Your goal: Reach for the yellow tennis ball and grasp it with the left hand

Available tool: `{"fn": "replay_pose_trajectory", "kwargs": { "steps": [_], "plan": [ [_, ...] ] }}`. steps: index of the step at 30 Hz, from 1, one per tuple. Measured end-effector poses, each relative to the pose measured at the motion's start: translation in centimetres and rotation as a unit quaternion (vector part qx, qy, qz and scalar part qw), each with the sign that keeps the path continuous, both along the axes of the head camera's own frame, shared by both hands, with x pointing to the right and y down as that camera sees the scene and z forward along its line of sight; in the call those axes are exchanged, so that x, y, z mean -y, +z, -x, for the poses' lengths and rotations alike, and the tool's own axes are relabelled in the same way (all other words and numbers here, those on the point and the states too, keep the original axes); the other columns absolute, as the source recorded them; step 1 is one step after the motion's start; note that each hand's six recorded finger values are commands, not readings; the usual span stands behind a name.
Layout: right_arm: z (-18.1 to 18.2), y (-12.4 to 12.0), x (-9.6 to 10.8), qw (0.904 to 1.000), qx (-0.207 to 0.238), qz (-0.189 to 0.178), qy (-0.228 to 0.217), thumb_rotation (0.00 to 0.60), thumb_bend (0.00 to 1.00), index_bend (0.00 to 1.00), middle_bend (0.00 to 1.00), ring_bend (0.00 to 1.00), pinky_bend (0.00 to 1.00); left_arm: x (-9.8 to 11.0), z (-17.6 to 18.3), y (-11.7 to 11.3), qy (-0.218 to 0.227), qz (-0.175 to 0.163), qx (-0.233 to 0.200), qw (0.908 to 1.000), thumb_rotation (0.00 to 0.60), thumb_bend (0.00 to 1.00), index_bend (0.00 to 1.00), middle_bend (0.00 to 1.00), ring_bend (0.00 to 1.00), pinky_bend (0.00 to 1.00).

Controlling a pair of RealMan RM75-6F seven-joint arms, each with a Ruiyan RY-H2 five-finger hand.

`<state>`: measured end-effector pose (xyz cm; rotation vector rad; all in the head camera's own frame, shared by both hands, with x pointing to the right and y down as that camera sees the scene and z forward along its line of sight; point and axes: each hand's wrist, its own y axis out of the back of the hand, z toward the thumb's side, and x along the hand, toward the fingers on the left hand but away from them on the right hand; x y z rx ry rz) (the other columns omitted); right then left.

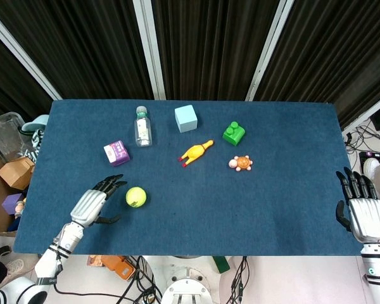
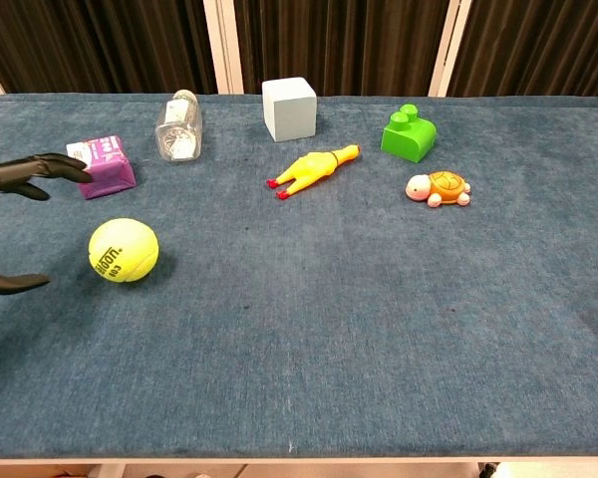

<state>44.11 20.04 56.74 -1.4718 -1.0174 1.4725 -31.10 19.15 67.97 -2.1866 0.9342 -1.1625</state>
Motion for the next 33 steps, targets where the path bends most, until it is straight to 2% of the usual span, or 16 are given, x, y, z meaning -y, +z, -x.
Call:
{"fn": "replay_pose_trajectory", "kwargs": {
  "steps": [14,21,24,27,29,31,33],
  "plan": [
    [0.0,0.1,0.0,1.0000,-0.003,0.002,0.001,0.600,0.85,0.00,0.03,0.10,0.12,0.5,-1.5,2.5,-0.004,0.017,-0.021,0.9996,0.600,0.20,0.13,0.15,0.06,0.16],
    [0.0,0.1,0.0,1.0000,-0.005,0.002,0.003,0.600,0.85,0.00,0.03,0.10,0.12,0.2,-2.6,4.1,-0.008,0.035,-0.037,0.9987,0.600,0.20,0.17,0.22,0.14,0.22],
    [-0.1,0.2,0.1,1.0000,-0.005,0.003,0.003,0.600,0.85,0.00,0.03,0.10,0.12,0.1,-3.2,4.6,-0.006,0.038,-0.040,0.9985,0.600,0.20,0.20,0.26,0.18,0.26],
    [-0.1,0.2,0.1,1.0000,-0.006,0.004,0.003,0.600,0.85,0.00,0.03,0.10,0.12,0.1,-3.7,4.9,-0.005,0.036,-0.042,0.9985,0.600,0.21,0.29,0.32,0.23,0.32],
    [-0.1,0.2,0.1,1.0000,-0.005,0.003,0.003,0.600,0.85,0.00,0.03,0.10,0.12,0.2,-3.9,5.0,-0.007,0.030,-0.043,0.9986,0.600,0.23,0.36,0.38,0.29,0.40],
    [-0.1,0.2,0.1,1.0000,-0.005,0.003,0.003,0.600,0.85,0.00,0.03,0.10,0.12,0.4,-4.0,5.1,-0.012,0.020,-0.044,0.9988,0.600,0.26,0.45,0.44,0.36,0.52],
    [-0.1,0.2,0.1,1.0000,-0.004,0.003,0.004,0.600,0.85,0.00,0.03,0.10,0.12,0.6,-3.9,5.2,-0.015,0.012,-0.039,0.9991,0.600,0.30,0.50,0.48,0.40,0.57]
  ]
}}
